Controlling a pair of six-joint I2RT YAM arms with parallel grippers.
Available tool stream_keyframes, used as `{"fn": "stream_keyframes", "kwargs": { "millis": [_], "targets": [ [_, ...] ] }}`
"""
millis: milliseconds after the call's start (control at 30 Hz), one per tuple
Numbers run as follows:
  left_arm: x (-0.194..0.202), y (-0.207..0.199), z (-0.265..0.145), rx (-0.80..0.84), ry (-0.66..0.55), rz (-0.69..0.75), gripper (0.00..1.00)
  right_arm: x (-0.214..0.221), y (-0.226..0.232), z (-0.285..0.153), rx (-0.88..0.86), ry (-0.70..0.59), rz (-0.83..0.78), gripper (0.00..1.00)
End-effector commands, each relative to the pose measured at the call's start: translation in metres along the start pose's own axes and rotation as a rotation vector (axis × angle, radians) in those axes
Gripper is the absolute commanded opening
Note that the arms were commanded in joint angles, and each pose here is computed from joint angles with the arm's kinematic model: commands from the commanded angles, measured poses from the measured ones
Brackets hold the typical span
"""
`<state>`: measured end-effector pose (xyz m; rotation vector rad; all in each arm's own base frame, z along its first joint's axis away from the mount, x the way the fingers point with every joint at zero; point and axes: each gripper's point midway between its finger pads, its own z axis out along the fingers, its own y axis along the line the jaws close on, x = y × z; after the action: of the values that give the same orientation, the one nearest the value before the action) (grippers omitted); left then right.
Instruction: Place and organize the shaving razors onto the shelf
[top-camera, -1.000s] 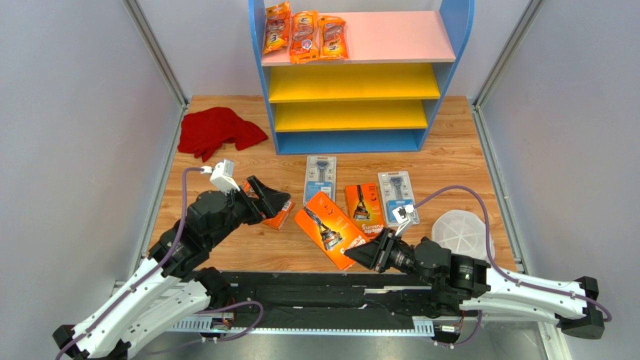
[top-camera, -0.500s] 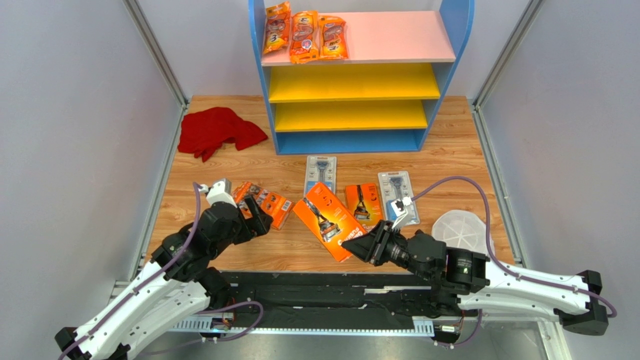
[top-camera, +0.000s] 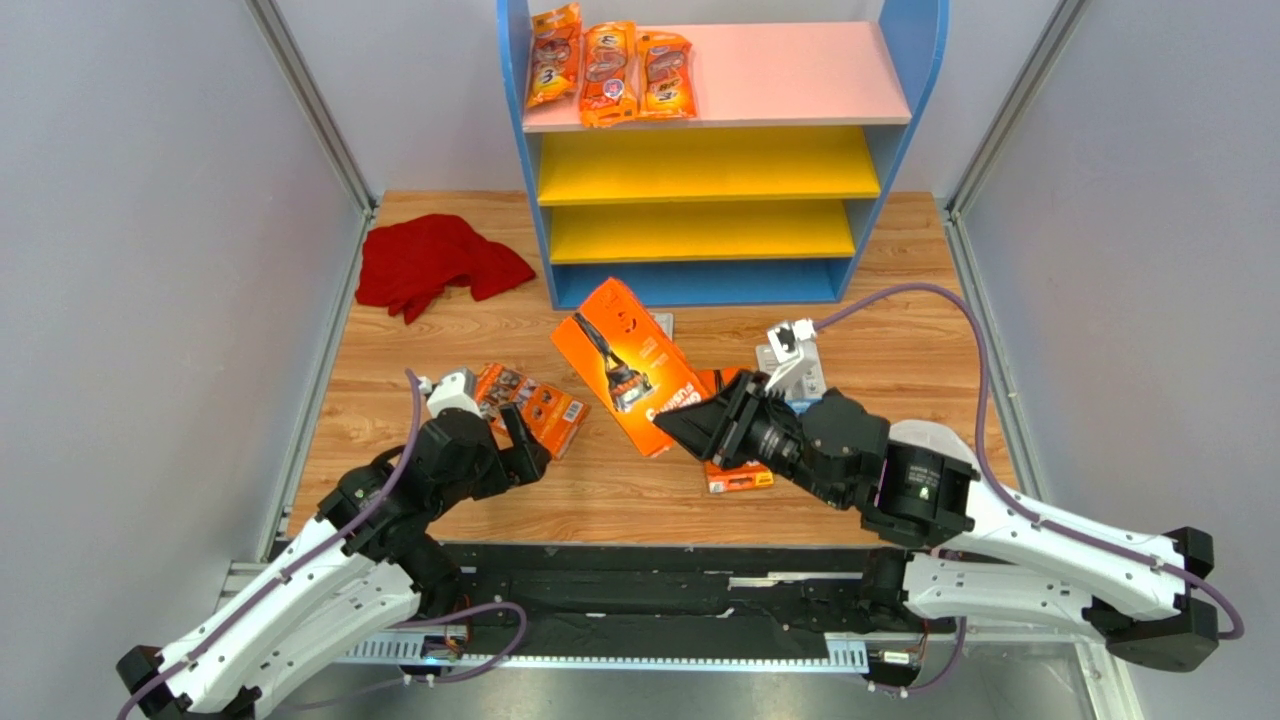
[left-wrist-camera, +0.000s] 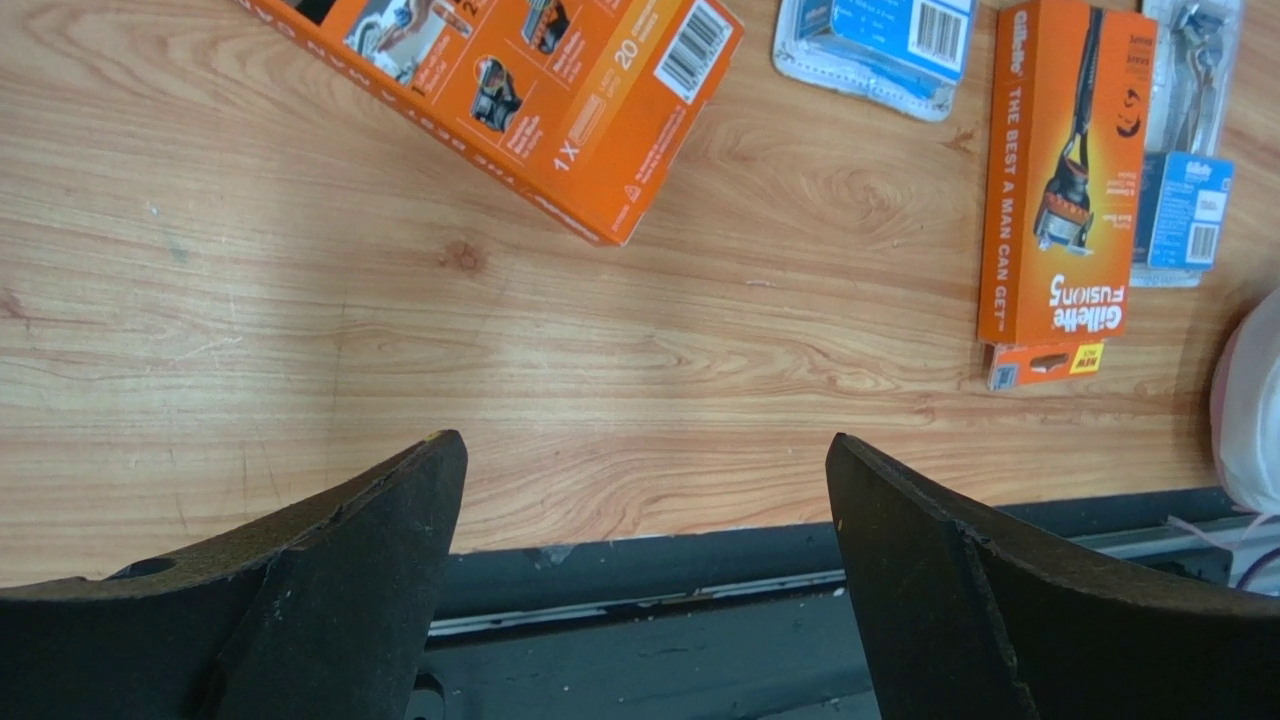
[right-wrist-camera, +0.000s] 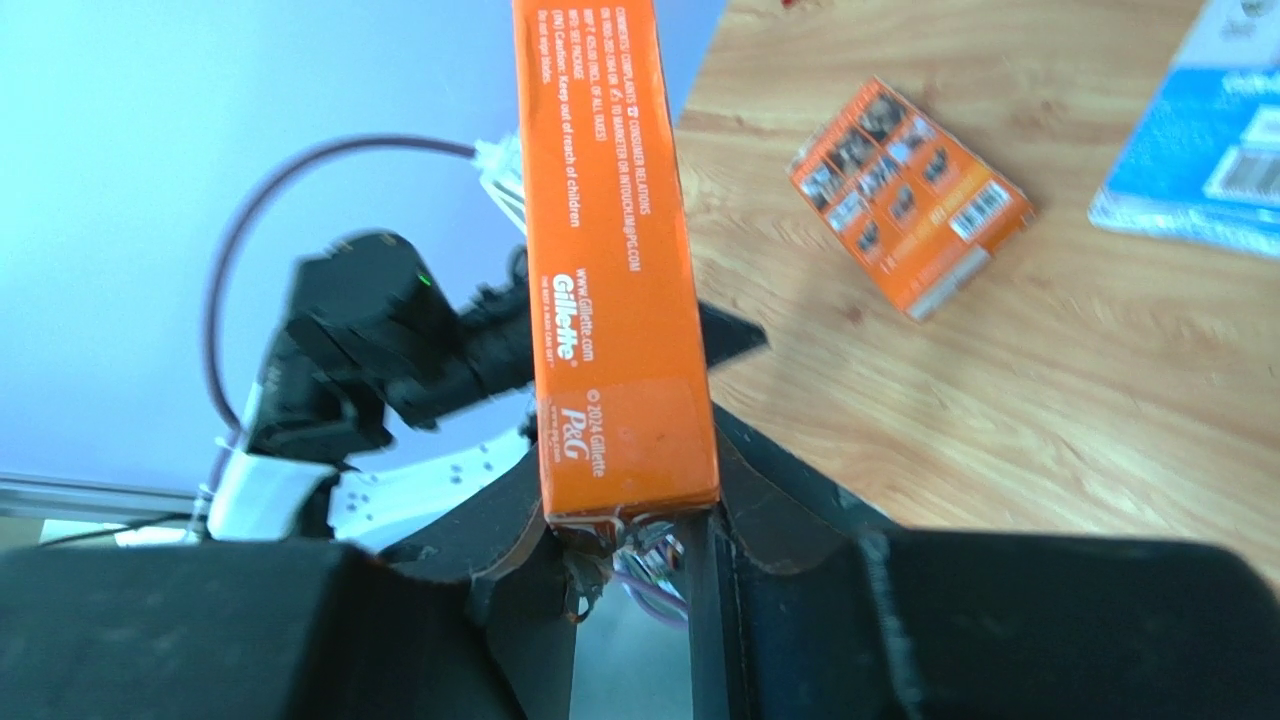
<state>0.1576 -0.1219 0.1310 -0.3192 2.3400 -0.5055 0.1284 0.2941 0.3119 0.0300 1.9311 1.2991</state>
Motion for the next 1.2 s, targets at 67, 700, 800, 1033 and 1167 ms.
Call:
{"fn": "stream_keyframes", "kwargs": {
  "millis": [67,700,800,1033,1167],
  "targets": [
    [0.008,-0.009,0.004,0.052,0.031,0.001,0.99,-0.051,0.061,0.013,-0.143,-0.045,-0.054,0.00],
    [0.023,-0.008,0.011,0.083,0.073,0.015,0.99,-0.126,0.022,0.088,-0.149,-0.170,0.124,0.00],
    [0.023,-0.007,0.010,0.084,0.073,0.017,0.99,-0.146,0.007,0.102,-0.151,-0.224,0.198,0.00],
    [0.023,-0.003,0.007,0.079,0.063,0.015,0.99,-0.177,-0.014,0.138,-0.201,-0.266,0.320,0.00],
    [0.022,-0.004,0.006,0.087,0.058,0.017,0.99,-0.183,-0.025,0.161,-0.215,-0.242,0.358,0.00]
  ]
}}
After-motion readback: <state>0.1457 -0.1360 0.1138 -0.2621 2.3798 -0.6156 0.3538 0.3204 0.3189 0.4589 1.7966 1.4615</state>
